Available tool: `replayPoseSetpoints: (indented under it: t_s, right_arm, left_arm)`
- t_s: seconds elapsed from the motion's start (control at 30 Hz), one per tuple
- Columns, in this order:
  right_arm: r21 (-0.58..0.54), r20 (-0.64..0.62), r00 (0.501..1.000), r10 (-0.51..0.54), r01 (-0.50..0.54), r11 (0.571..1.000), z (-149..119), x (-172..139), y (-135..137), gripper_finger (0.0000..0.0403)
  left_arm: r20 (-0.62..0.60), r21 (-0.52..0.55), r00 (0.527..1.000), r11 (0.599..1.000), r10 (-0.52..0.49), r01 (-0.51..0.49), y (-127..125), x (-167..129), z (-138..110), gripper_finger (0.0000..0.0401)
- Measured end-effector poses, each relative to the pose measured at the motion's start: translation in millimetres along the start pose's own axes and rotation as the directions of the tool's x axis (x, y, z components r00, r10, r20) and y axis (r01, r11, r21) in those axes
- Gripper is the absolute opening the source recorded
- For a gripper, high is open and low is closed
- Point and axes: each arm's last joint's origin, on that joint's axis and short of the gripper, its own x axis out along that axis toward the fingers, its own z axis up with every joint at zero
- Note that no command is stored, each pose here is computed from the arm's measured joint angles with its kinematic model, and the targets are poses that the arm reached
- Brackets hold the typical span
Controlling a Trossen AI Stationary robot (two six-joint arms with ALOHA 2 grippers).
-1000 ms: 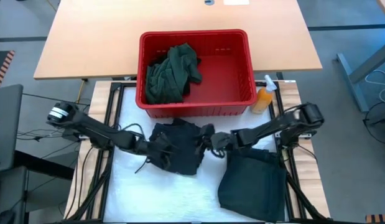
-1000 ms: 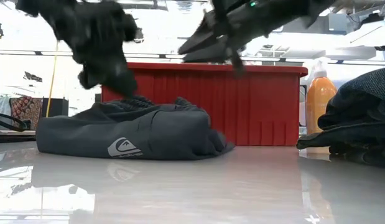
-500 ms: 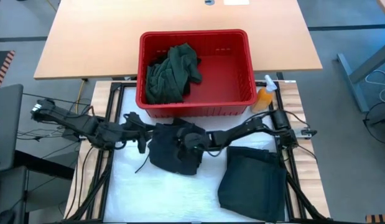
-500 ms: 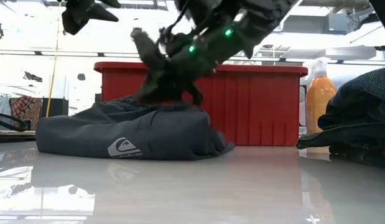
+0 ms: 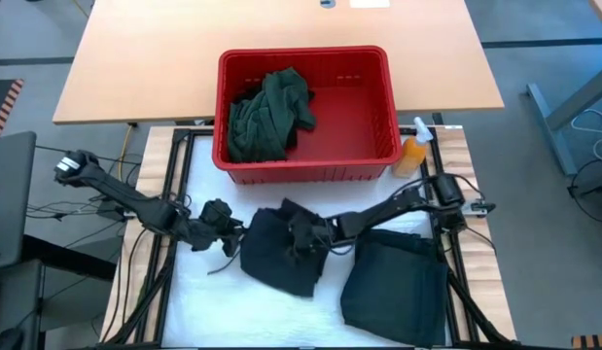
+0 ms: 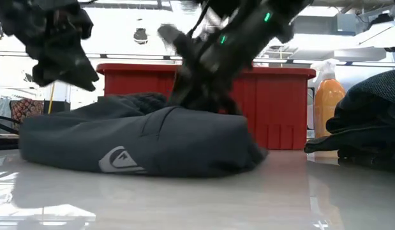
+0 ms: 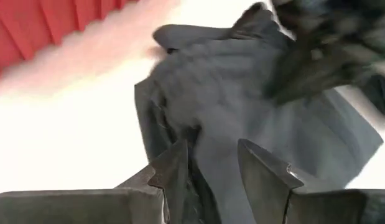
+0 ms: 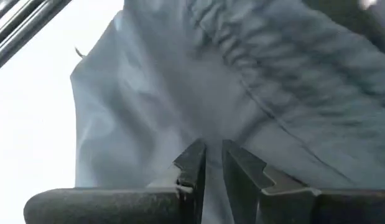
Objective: Fold laundry
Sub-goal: Fold the gray shorts
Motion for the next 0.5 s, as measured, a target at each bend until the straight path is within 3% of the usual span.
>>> replayPoseSetpoints:
  t_s: [0.27, 0.5]
  right_arm:
    - [0.005, 0.091, 0.991, -0.098, 0.098, 0.995, 29, -80, 10, 0.0081]
    - [0.045, 0.073, 0.987, -0.146, 0.143, 0.989, 25, -133, 15, 0.0099]
  left_arm:
    - [0.068, -0.114, 0.998, 0.993, -0.009, 0.017, 4, 17, -9, 0.0130]
    - [0.068, -0.019, 0.994, 0.996, -0.085, 0.086, 1, 20, -1, 0.0179]
